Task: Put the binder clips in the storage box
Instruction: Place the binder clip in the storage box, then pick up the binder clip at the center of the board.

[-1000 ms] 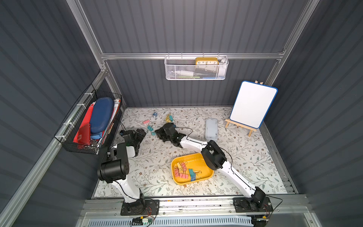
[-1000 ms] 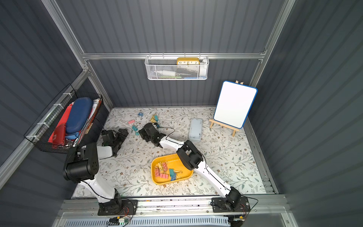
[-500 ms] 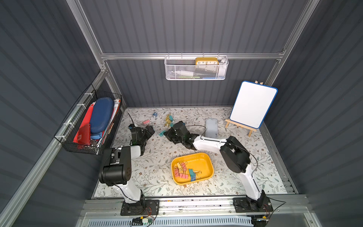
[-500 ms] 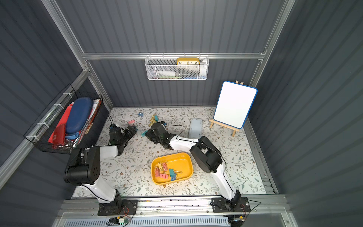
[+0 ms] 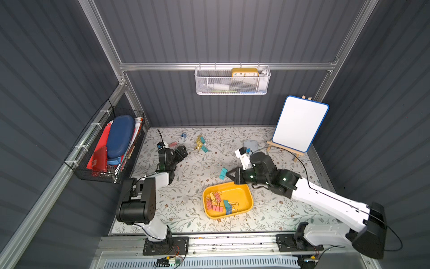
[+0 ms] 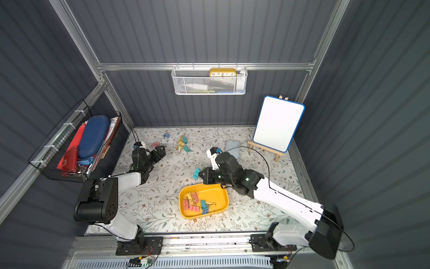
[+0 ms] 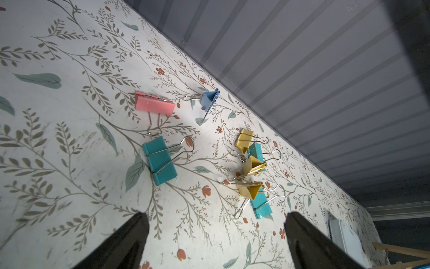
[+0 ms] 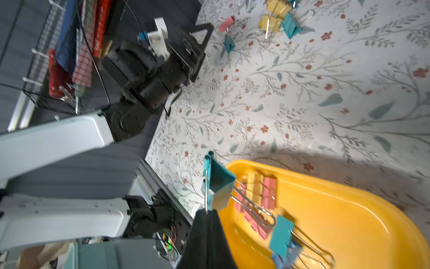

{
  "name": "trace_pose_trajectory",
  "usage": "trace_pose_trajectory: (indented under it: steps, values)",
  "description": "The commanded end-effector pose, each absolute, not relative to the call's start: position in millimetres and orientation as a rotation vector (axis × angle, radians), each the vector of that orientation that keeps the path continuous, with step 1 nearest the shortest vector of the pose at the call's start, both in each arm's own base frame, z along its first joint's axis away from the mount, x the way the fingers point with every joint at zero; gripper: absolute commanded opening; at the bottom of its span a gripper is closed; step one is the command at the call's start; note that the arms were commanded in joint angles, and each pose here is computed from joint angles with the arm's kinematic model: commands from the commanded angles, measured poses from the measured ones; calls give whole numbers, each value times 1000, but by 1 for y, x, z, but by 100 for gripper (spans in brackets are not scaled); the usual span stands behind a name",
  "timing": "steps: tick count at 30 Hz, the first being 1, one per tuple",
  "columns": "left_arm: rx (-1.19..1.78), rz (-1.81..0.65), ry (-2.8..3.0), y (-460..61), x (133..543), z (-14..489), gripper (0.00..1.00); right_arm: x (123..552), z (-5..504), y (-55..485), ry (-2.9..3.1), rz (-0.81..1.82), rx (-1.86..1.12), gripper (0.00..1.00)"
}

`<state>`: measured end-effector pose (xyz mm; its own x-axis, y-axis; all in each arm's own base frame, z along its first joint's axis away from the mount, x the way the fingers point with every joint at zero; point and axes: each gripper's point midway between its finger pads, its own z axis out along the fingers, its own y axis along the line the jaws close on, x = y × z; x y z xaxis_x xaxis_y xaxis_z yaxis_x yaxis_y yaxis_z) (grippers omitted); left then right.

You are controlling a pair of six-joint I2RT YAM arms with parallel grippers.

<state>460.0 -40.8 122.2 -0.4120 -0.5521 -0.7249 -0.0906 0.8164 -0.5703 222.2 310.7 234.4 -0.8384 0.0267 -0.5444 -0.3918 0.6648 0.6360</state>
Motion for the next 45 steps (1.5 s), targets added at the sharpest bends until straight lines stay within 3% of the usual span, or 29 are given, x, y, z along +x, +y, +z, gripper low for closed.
trace_pose_trajectory:
  steps: [1, 8, 10, 15, 23, 27, 38, 45]
  values:
    - [-441, -524, 1967, -45, 466, 123, 96, 188, 157, 285, 2627, 893, -401, 0]
    - [-421, -489, 2016, -52, 471, 114, 98, 176, 108, 326, 2734, 1002, -474, 1]
    - [-428, -461, 2029, -50, 473, 113, 99, 180, 100, 328, 2727, 988, -467, 13]
    - [-471, -372, 2068, -39, 481, 110, 99, 196, 110, 319, 2611, 924, -449, 30]
    - [-540, -242, 2219, -29, 516, 103, 99, 253, 149, 256, 2329, 771, -321, 52]
    - [-569, -160, 2327, -24, 532, 84, 94, 282, 151, 234, 2255, 804, -249, 70]
    - [-591, 89, 2440, -28, 544, 55, 69, 309, 128, 243, 2284, 972, -249, 73]
    - [-629, 227, 2465, -18, 543, 34, 60, 305, 120, 239, 2268, 973, -263, 74]
